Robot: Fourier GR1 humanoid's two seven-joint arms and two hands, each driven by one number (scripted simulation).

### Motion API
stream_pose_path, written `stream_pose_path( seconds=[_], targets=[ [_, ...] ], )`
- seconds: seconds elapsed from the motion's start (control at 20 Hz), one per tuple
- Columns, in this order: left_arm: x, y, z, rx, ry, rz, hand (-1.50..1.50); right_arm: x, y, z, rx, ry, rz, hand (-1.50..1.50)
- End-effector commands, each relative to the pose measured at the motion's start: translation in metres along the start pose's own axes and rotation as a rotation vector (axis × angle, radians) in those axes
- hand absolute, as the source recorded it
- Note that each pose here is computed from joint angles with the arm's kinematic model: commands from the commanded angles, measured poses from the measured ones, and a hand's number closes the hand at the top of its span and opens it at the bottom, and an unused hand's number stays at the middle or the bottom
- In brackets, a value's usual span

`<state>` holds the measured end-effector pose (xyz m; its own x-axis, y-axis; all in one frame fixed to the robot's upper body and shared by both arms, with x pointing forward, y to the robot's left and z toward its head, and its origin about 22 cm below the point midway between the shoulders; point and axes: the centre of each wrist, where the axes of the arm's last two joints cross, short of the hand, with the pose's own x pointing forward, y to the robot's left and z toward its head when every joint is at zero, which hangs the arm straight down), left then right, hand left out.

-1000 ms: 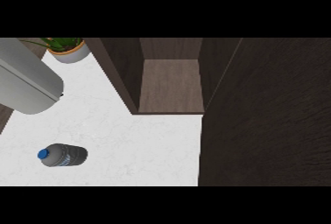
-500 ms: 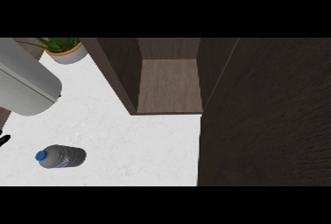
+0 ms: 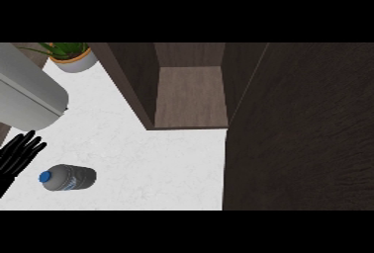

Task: Pick up the bottled water, place it into the cabinet and close the cabinet

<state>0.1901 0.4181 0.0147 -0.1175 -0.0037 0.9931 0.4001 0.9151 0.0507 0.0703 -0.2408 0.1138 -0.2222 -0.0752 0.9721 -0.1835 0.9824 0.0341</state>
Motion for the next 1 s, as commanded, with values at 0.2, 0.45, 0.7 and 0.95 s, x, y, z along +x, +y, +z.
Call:
stream_pose_path(
  seconds=[0.2,0.45,0.7,0.95],
  targets=[
    [-0.061,-0.008,-0.005,0.001,-0.003,0.044,-1.5,0.036,0.003,0.013,0.014,-0.055,0.018,-1.5],
    [-0.075,0.008,0.001,0.053,-0.012,0.028,-1.5,0.038,0.002,0.027,0.031,-0.027,0.005,-1.5],
    [-0.101,-0.003,-0.014,0.039,0.003,0.055,-1.5,0.029,0.005,0.025,0.024,-0.036,0.003,-1.5],
    [-0.122,-0.016,-0.015,-0.039,0.057,0.156,-1.5,0.018,0.004,0.025,0.033,-0.043,-0.011,-1.5]
  ],
)
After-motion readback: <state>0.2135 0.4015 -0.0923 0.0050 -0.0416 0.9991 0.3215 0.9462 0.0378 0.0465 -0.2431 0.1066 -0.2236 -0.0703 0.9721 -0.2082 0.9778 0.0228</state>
